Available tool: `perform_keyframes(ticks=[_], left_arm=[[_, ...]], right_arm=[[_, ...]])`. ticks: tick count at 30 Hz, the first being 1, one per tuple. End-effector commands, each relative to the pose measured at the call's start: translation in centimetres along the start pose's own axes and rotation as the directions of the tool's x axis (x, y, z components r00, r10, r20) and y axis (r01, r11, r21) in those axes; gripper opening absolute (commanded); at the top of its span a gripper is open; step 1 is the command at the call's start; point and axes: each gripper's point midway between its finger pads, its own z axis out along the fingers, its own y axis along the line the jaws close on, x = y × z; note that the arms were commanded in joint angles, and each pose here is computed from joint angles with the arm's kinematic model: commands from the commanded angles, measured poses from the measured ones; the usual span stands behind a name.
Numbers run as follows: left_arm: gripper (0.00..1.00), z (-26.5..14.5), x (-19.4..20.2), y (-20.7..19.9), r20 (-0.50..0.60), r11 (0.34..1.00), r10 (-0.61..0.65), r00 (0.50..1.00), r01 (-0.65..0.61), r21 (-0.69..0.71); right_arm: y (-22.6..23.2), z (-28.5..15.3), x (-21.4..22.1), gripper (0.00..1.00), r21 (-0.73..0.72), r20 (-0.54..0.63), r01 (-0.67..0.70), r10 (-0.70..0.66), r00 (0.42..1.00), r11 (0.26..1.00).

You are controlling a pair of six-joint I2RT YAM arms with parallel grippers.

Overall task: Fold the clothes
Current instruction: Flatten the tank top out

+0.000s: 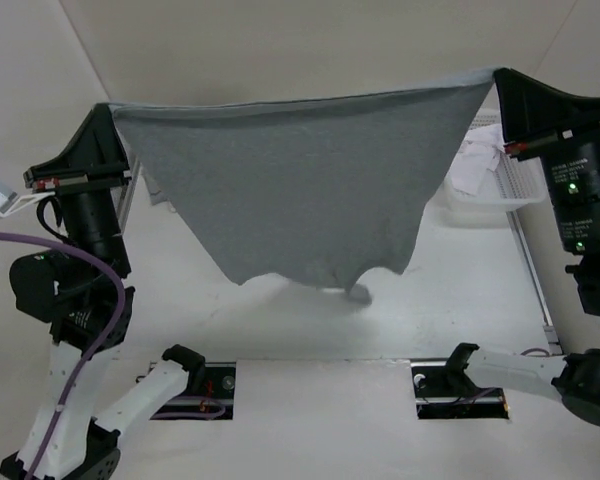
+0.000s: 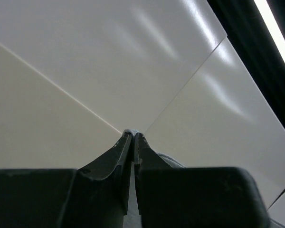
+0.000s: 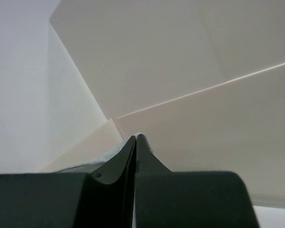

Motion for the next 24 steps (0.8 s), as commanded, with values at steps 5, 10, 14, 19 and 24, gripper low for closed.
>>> perform_keyframes(ticks=[5,10,14,19,24], left_arm=[[0.03,5.2,7.5,3.8,-0.080,0.971,0.214,0.974,-0.221,-0.089],[0.03,6.1,20.4,14.7,-0.320,0.927,0.226,0.920,-0.303,-0.219],[0.03,8.1,24.0,19.8,-0.370,0.910,0.181,0.911,-0.298,-0.288],[0.03,13.6,23.3,17.6,-0.340,0.924,0.197,0.920,-0.290,-0.249],[0.03,17.3,18.9,12.1,-0.253,0.955,0.208,0.945,-0.252,-0.157]], right_arm=[[-4.6,5.5,7.4,0.00,0.073,-0.118,0.148,-0.139,0.983,0.986],[-13.5,9.8,17.2,0.00,0.116,-0.264,0.103,-0.069,0.962,0.988],[-18.9,13.3,22.1,0.00,0.150,-0.347,0.116,-0.058,0.936,0.982],[-20.5,17.5,21.2,0.00,0.162,-0.337,0.111,-0.051,0.940,0.980],[-16.2,18.9,14.3,0.00,0.101,-0.223,0.117,-0.092,0.970,0.988]])
